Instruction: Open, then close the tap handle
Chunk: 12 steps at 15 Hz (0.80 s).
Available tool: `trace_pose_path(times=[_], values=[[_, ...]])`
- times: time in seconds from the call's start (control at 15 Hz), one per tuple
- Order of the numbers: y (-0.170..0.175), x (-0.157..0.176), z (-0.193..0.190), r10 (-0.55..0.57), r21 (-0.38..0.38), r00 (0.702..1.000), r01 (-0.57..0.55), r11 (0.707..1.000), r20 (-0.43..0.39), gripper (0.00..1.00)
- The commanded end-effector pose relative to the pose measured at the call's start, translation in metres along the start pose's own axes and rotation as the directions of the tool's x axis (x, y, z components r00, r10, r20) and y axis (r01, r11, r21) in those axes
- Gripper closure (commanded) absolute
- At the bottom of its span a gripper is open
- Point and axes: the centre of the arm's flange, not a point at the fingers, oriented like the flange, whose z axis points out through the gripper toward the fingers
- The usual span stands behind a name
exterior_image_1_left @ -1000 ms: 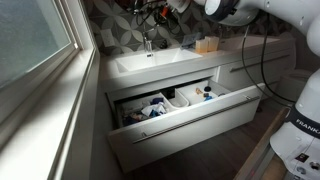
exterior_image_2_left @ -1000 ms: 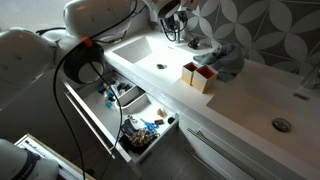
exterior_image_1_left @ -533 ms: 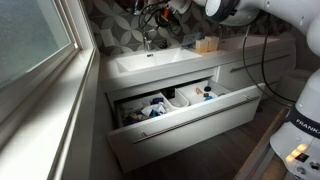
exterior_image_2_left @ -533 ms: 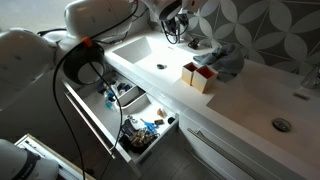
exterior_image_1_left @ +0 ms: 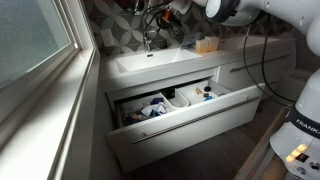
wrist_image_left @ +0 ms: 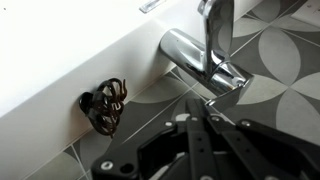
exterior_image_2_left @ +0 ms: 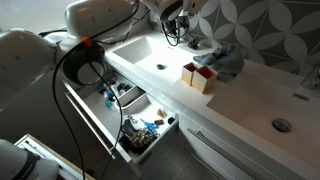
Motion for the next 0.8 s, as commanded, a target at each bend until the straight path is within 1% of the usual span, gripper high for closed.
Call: trace_pose_path(times=[0.0,0.07,0.13,0.2,0.33,0.4,0.47,0.53,0.6,0.73], values=[[-0.01,0.032,0.023,-0.005,-0.038,1.0,0.006,0.999,0.024,0.99],[-0.011,0.032,0.02,-0.009,-0.026,1.0,0.009,1.0,0.026,0.99],[-0.016,0.031,0.011,-0.019,0.011,1.0,0.019,1.0,0.022,0.99],[-0.022,0.029,0.001,-0.042,0.028,0.999,0.042,0.999,0.01,0.99],[-0.035,0.029,-0.026,-0.109,0.002,0.992,0.109,0.994,-0.057,0.99],[-0.041,0.031,-0.043,-0.13,0.014,0.99,0.131,0.991,-0.05,0.99],[-0.047,0.033,-0.059,-0.158,0.006,0.986,0.159,0.987,-0.06,0.98],[-0.052,0.033,-0.076,-0.197,-0.021,0.979,0.196,0.98,-0.055,0.81],[-0.058,0.033,-0.092,-0.246,-0.064,0.969,0.244,0.968,-0.025,0.73],[-0.066,0.028,-0.121,-0.319,-0.14,0.948,0.317,0.938,0.004,0.61]])
